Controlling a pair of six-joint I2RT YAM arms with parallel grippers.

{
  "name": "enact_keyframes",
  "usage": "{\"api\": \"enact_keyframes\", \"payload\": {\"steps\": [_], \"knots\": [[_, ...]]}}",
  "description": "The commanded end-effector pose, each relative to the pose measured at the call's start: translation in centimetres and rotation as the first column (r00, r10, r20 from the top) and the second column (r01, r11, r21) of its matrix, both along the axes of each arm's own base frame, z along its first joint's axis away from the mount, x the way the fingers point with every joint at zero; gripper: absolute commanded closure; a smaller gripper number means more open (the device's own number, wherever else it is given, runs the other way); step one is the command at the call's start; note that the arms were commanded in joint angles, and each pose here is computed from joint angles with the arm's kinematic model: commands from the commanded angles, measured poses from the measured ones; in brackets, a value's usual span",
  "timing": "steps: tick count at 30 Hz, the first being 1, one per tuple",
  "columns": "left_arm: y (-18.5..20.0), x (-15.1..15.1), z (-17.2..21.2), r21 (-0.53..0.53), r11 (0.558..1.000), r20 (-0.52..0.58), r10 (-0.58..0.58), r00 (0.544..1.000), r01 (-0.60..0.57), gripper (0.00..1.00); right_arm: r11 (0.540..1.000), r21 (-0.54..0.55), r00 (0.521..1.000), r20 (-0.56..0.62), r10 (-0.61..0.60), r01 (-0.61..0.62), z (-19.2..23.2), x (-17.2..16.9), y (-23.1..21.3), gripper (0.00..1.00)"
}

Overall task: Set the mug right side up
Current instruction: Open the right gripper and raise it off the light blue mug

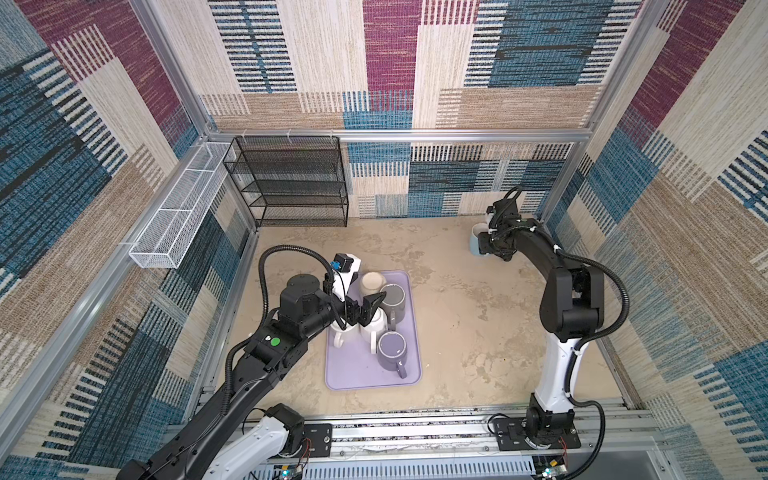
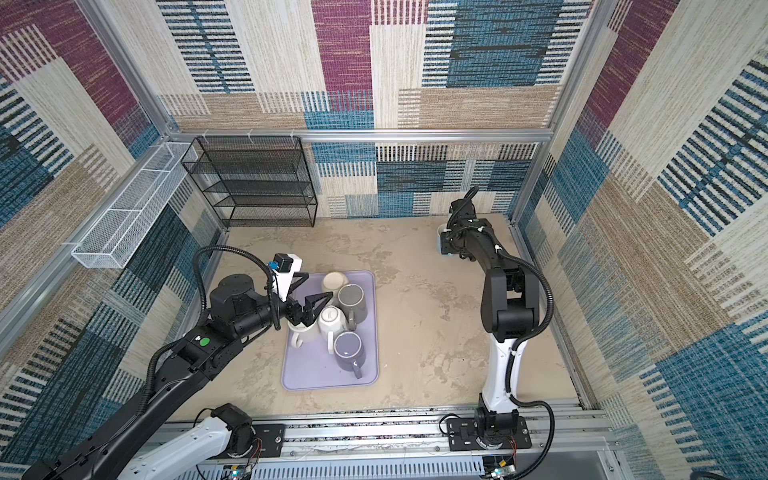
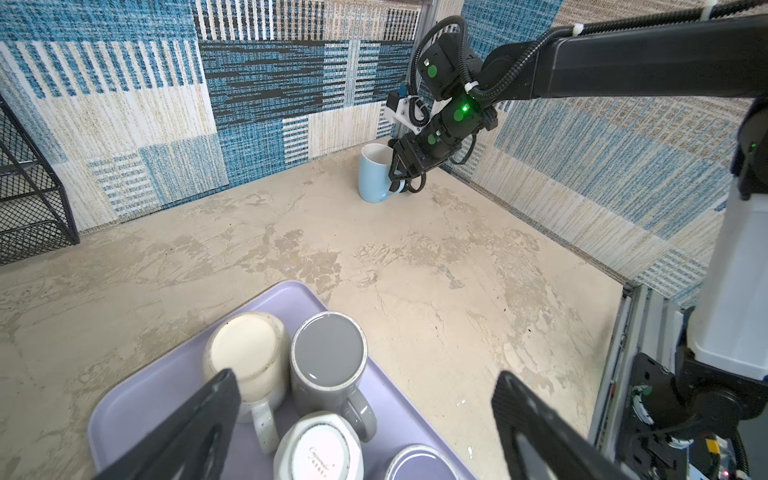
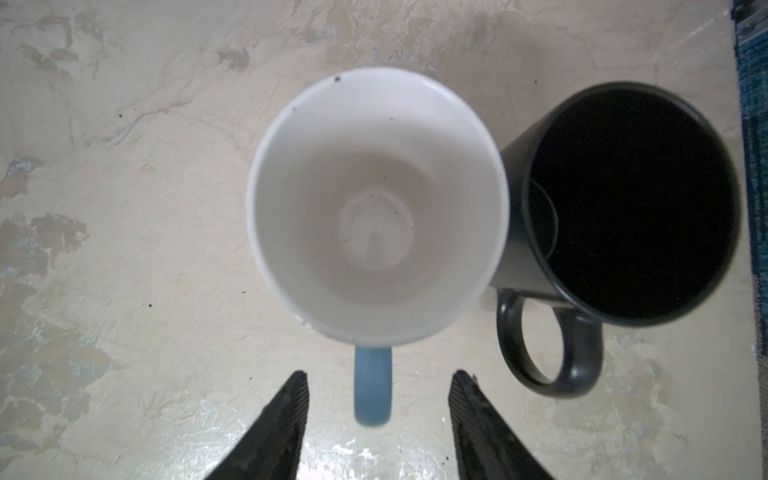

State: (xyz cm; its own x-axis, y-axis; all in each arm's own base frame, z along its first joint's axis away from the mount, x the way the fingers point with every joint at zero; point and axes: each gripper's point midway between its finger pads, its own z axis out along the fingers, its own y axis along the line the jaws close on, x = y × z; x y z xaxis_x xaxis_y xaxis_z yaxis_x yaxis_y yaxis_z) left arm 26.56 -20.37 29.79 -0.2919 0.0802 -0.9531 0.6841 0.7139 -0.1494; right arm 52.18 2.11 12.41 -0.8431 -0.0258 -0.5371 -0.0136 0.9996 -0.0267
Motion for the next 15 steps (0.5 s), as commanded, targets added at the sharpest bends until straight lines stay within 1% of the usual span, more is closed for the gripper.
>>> {"api": "enact_keyframes", "payload": {"steps": [1, 4, 8, 15], "knots": [[0.3, 0.1, -0.1, 0.022, 1.000, 0.008, 0.014, 1.000, -0.014, 0.04, 0.999, 0.032, 0.996, 0.087, 0.014, -0.017, 2.7, 0.2, 0.6, 0.42], [0.3, 0.1, -0.3, 0.018, 1.000, -0.015, 0.016, 1.000, -0.015, 0.04, 0.997, 0.067, 0.990, 0.136, 0.029, -0.038, 4.3, -0.6, 1.2, 0.42], [0.2, -0.1, -0.9, 0.023, 1.000, -0.048, 0.012, 0.999, -0.011, 0.05, 0.985, 0.141, 0.976, 0.205, 0.072, -0.102, 6.1, -2.2, 2.8, 0.43], [1.0, 0.2, -1.7, 0.035, 0.997, -0.067, 0.067, 0.996, -0.064, 0.04, 0.933, 0.282, 0.939, 0.319, 0.128, -0.223, 8.2, -5.1, 5.9, 0.43]]}}
